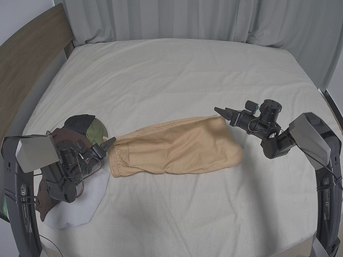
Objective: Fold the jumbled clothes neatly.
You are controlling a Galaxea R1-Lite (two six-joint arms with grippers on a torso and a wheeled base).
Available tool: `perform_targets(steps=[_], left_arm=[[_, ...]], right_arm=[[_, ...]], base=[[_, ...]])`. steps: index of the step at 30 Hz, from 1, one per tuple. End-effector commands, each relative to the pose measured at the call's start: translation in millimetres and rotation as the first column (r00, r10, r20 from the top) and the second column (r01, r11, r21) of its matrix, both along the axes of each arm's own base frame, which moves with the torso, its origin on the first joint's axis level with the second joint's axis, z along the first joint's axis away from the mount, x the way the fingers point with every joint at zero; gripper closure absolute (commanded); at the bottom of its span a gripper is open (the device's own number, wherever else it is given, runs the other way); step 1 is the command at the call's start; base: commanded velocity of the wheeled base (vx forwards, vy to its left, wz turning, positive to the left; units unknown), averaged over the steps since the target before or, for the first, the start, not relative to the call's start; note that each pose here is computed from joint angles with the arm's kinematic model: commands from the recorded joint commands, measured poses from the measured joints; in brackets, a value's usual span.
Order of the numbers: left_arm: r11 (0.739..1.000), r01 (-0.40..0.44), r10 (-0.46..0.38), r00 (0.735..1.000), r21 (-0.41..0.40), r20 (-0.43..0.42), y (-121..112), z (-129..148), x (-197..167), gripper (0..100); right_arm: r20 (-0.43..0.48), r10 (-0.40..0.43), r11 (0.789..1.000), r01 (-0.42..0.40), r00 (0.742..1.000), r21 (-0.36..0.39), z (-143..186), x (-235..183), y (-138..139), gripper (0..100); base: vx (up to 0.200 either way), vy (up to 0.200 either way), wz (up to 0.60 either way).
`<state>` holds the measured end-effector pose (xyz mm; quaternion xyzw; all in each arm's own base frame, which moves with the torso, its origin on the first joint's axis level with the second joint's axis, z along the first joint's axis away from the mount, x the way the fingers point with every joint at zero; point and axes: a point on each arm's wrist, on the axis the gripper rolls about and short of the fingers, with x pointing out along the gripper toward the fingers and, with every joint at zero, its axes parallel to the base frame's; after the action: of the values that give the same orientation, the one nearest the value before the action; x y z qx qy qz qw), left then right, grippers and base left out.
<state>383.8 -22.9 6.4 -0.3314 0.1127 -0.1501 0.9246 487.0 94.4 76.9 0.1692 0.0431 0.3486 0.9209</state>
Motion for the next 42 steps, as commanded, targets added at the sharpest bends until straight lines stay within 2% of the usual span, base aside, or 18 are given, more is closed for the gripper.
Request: perform_targets(steps=[1,7,12,18,28,42], left_arm=[[1.0,-0.031,0.031,0.999,-0.004,0.018,9,5,3,0],[0.999,-0.037,0.037,0.999,-0.005,0.026,11,7,4,0],[0.999,-0.037,0.037,0.998,-0.007,0.044,11,15,3,0],[0.999,-0.011,0.015,0.997,-0.045,0.079,2,42,-8,0],[0.997,0.046,-0.038,0.991,-0.06,0.128,-12,73,-28,0],[0.994,0.101,-0.092,0.985,-0.052,0.147,-21,85,-40,0]], right_arm=[[-0.031,-0.001,1.0,0.0,1.0,-0.021,-10,-7,-1,0],[-0.041,0.001,0.998,-0.004,0.999,-0.064,-12,-26,-3,0],[-0.046,0.007,0.998,-0.011,0.999,-0.067,-16,-38,-2,0],[-0.087,0.031,0.996,-0.038,0.996,-0.076,-27,-58,6,0],[-0.142,0.059,0.994,-0.071,0.988,-0.086,-51,-82,22,0],[-0.216,0.101,0.987,-0.125,0.971,-0.098,-72,-115,34,0]], base=[[0.0,0.0,0.0],[0.0,0.0,0.0],[0.0,0.0,0.0],[0.0,0.0,0.0],[0.0,0.0,0.0],[0.0,0.0,0.0]])
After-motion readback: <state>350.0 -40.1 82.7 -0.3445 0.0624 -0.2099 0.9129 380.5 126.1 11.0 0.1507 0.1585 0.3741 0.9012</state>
